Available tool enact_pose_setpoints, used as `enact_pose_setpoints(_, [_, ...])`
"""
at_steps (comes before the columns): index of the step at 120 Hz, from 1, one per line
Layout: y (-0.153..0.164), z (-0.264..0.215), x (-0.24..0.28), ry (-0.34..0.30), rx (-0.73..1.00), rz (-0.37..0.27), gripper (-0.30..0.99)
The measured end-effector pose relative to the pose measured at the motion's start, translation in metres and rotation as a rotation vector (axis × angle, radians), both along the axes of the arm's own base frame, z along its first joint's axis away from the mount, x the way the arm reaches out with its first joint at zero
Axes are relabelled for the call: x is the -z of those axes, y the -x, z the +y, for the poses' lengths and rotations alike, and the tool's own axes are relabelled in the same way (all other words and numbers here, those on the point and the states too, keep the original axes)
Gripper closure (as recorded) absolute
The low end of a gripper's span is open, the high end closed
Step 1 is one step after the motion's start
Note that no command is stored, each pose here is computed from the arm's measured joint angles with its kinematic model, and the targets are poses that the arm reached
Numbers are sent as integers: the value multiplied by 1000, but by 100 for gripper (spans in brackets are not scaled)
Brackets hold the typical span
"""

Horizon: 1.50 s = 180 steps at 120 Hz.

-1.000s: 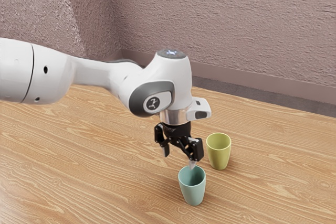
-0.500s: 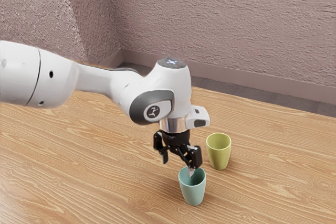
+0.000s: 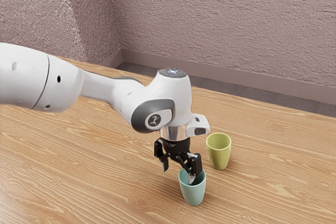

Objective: Place the left cup onto the right cup

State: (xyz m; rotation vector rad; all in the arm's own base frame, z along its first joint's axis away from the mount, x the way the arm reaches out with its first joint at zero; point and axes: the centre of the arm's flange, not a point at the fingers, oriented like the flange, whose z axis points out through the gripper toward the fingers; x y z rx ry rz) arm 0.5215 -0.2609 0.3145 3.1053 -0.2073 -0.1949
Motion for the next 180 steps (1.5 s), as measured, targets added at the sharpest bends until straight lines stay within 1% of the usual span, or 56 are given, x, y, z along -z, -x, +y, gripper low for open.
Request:
enact_pose_setpoints(16, [0, 0, 3, 1, -1, 3, 0])
enact_pose_setpoints(24, [-1, 0, 4, 2, -2, 1, 3])
enact_pose_setpoints(66, [-2, -1, 5, 7, -3, -1, 46])
enact_pose_setpoints(101, [-3, -2, 11, 9, -8, 1, 69])
enact_pose_setpoints(129, [-3, -2, 10, 9, -19, -4, 76])
enact_pose_setpoints(162, [-4, -2, 8, 6, -31, -11, 77])
enact_pose_setpoints(180, [-6, -2, -1, 7, -36, -28, 78])
